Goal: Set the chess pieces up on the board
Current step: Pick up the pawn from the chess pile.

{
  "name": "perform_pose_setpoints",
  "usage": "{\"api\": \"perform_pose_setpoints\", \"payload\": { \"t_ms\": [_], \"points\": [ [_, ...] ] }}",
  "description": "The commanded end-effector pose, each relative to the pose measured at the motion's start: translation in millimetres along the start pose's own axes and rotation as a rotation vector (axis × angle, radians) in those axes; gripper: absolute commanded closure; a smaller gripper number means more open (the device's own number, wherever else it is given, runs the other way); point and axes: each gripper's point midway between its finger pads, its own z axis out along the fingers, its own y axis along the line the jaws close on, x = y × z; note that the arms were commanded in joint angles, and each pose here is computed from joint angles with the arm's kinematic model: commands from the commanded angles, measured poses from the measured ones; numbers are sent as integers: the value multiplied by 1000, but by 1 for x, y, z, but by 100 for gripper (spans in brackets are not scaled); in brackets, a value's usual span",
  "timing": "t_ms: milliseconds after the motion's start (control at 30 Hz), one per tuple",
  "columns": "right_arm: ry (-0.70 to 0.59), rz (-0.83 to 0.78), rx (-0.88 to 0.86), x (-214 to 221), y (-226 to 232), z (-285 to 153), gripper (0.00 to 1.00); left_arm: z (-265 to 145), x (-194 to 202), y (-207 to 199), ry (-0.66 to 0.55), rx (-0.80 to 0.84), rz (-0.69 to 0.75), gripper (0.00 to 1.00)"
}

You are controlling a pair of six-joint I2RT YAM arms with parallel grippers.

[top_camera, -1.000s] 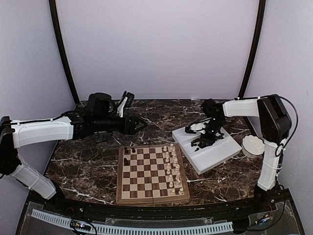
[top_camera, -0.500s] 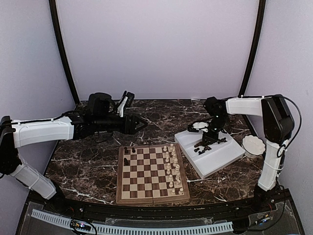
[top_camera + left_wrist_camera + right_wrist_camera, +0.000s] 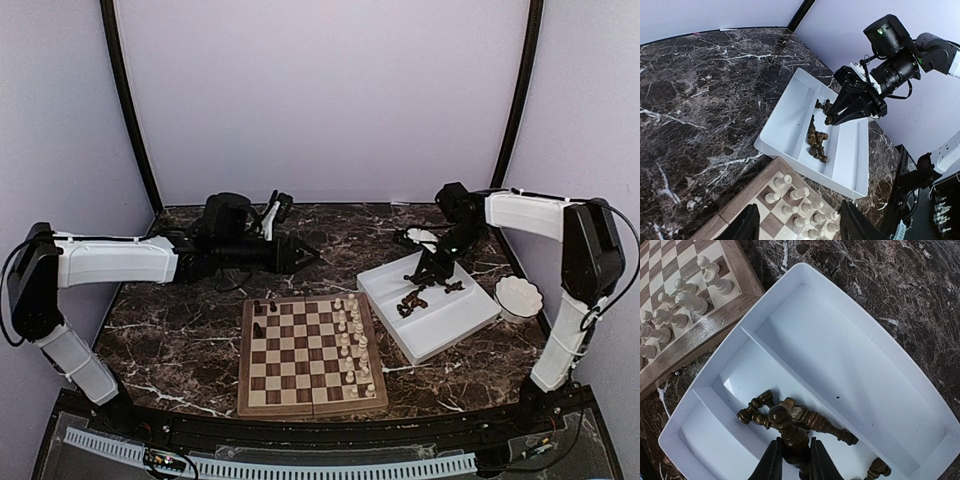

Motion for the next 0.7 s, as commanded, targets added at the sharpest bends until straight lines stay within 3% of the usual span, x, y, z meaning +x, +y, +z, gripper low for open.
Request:
{"api": "perform_pose_setpoints", "payload": {
  "t_ms": [0,200,400,667],
  "points": [
    [-136,38,-49,-17,12,-12,82,29,-24,-21,-58,97,-122,45],
    [-229,40,-55,-32,22,-30,82,89,-23,-43,-13,180,-221,47],
    [-244,32,-49,-34,28,-39,81,145,-6,-52,77,261,-294,47],
    [-230,8,-21,-33,32,-43,81,169,-11,-71,95,342,-312,46]
  ]
}}
